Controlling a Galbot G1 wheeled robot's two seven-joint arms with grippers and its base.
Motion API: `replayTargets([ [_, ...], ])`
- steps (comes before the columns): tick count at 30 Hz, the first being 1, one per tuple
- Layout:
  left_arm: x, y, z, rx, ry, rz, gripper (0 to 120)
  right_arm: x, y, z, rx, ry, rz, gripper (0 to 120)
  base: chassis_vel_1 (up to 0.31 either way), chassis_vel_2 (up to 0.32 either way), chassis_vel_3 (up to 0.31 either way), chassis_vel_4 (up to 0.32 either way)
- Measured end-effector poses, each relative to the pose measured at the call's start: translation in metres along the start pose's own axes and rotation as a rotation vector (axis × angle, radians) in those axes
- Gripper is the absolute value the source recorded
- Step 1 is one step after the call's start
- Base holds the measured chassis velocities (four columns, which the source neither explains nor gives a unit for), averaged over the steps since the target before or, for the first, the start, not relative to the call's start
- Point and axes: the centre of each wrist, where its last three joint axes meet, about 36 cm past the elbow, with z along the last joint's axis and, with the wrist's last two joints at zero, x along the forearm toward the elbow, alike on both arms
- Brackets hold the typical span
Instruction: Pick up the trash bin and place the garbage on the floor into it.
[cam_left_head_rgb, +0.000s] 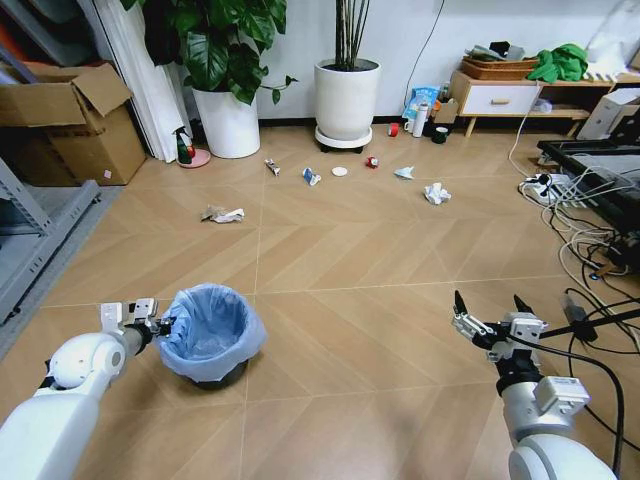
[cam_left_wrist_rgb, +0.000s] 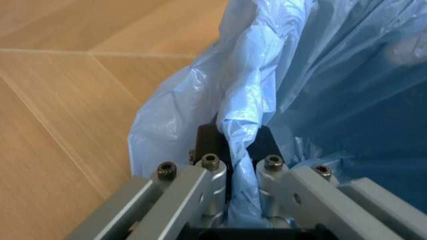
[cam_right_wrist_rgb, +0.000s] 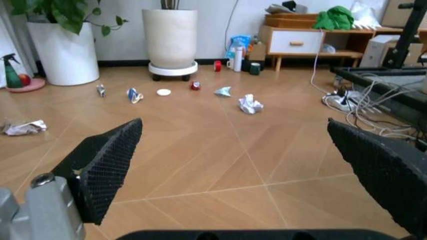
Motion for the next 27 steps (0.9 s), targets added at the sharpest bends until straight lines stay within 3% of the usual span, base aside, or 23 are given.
replayTargets([
  [2, 0.019, -0.013, -0.001, 0.033, -0.056, -0.022, 0, -0.001, -0.001, -0.005, -0.009, 0.005, 0.005, 100, 0.0, 0.0, 0.0, 0.0],
  [11, 0.061, -0.047, 0.006, 0.065, -0.216, -0.103, 0, -0.001, -0.003, -0.012, 0.0, 0.011, 0.005, 100, 0.0, 0.0, 0.0, 0.0],
  [13, 0.082, -0.062, 0.022, 0.028, -0.359, -0.2, 0, -0.001, -0.005, -0.014, 0.013, 0.012, -0.003, 100, 0.0, 0.0, 0.0, 0.0],
  [15, 0.098, -0.078, 0.039, -0.006, -0.456, -0.229, 0, -0.001, -0.005, -0.014, 0.017, 0.012, -0.007, 100, 0.0, 0.0, 0.0, 0.0],
  [20, 0.127, -0.103, 0.044, -0.019, -0.535, -0.215, 0, 0.0, -0.004, -0.01, 0.018, 0.017, -0.014, 100, 0.0, 0.0, 0.0, 0.0],
  [27, 0.133, -0.11, 0.041, -0.045, -0.559, -0.212, 0, -0.001, -0.003, -0.009, 0.016, 0.004, -0.014, 100, 0.0, 0.0, 0.0, 0.0],
])
